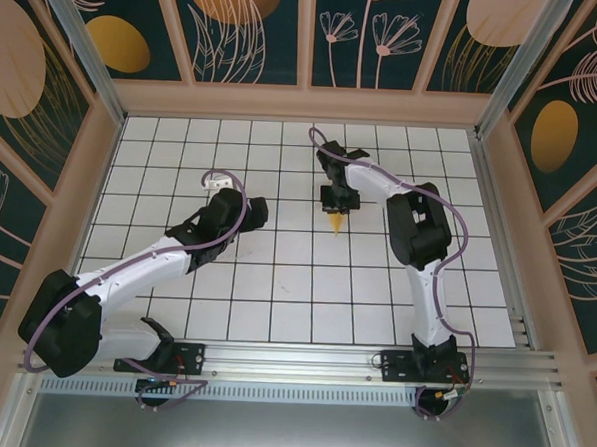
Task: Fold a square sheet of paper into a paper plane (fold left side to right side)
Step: Place the paper plane at the center of the table.
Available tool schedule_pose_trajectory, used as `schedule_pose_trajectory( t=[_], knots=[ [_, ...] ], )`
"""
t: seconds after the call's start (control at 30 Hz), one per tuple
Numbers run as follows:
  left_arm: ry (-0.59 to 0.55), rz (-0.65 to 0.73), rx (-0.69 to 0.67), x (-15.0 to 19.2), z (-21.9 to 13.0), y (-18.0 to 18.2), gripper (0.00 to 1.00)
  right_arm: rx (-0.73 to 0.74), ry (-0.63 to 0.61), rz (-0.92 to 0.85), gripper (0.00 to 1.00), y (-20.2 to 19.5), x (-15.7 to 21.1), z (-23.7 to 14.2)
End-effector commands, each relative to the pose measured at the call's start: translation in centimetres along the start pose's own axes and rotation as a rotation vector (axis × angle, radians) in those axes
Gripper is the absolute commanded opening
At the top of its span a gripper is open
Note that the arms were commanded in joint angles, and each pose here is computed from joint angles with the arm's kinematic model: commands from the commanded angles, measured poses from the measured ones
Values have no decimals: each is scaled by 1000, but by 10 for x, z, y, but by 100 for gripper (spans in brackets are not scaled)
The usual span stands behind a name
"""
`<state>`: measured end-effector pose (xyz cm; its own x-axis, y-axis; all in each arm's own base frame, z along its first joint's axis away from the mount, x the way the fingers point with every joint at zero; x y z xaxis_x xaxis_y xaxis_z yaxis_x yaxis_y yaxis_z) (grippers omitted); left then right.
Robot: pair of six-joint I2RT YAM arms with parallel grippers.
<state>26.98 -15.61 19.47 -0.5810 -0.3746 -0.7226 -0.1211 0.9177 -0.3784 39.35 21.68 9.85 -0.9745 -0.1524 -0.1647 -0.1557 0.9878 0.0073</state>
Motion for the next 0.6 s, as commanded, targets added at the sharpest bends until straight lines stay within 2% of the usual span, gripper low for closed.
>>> schedule_pose_trajectory(
  t=[0.0, 0.57],
  knots=[
    [-11, 15, -12, -2, -2, 2, 98, -21, 26, -1, 14, 7, 5, -8],
    [-1, 16, -13, -1, 0, 1, 99, -19, 42, -30, 16, 24, 12, -5]
  ],
)
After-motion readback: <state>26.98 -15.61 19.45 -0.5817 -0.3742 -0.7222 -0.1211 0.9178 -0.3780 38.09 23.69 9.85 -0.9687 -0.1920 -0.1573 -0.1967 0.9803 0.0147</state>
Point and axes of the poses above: each hand's point on the last joint's axis, 136 mm out from that joint toward the fingers, its own z axis out along the fingers, its own y axis along the line the jaws close on, x = y × z, the point moved 8 cm from there along -z, back along the fingers, and after that the axes turned 5 degrees about -z, right-handed, at the moved point
